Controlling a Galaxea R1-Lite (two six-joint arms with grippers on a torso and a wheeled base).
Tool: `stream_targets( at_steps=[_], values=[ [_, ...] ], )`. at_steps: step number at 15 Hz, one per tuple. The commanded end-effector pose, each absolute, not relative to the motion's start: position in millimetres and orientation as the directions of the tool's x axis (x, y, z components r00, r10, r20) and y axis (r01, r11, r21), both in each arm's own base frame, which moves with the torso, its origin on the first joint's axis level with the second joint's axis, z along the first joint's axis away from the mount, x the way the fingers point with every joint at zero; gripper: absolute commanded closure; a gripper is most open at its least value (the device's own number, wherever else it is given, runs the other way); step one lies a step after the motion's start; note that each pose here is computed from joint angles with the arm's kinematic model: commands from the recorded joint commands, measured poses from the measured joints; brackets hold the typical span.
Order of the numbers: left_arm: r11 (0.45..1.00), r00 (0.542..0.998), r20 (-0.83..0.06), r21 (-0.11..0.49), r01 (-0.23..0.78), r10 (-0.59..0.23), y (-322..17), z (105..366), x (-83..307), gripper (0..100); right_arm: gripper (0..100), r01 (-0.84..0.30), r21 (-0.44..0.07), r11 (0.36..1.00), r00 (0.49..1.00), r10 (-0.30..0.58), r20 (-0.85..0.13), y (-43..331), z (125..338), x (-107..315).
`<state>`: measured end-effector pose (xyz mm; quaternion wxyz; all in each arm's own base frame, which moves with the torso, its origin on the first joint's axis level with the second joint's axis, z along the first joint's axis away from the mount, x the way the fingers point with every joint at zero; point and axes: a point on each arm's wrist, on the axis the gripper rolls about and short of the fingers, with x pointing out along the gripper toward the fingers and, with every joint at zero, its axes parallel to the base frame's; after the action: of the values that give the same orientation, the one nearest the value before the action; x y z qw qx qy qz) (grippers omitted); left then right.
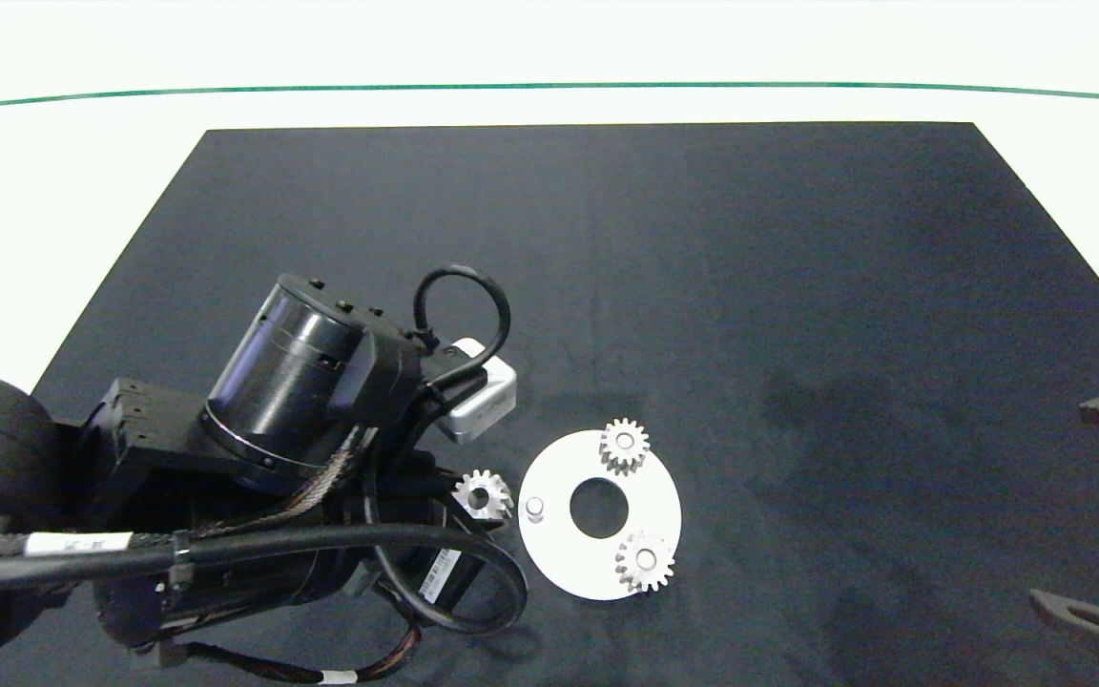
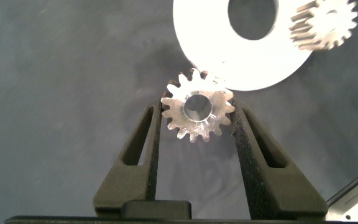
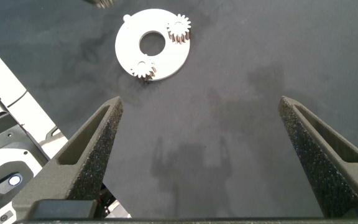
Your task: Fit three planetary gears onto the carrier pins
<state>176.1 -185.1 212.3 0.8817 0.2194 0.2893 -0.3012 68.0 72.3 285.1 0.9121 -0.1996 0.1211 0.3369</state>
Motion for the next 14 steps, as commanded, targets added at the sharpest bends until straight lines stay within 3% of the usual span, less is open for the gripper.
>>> stream_targets(
  at_steps=[1,14],
  values=[
    [0.701,0.633,-0.657,0.216,0.680,-0.411,-204,201,183,99,0,-0.661,-0.284,0.694,0.746,0.565,-0.353,71,285,67],
    [0.686,0.641,-0.650,0.245,0.685,-0.407,-219,196,197,99,0,-0.661,-0.284,0.695,0.746,0.566,-0.350,71,286,67]
  ],
)
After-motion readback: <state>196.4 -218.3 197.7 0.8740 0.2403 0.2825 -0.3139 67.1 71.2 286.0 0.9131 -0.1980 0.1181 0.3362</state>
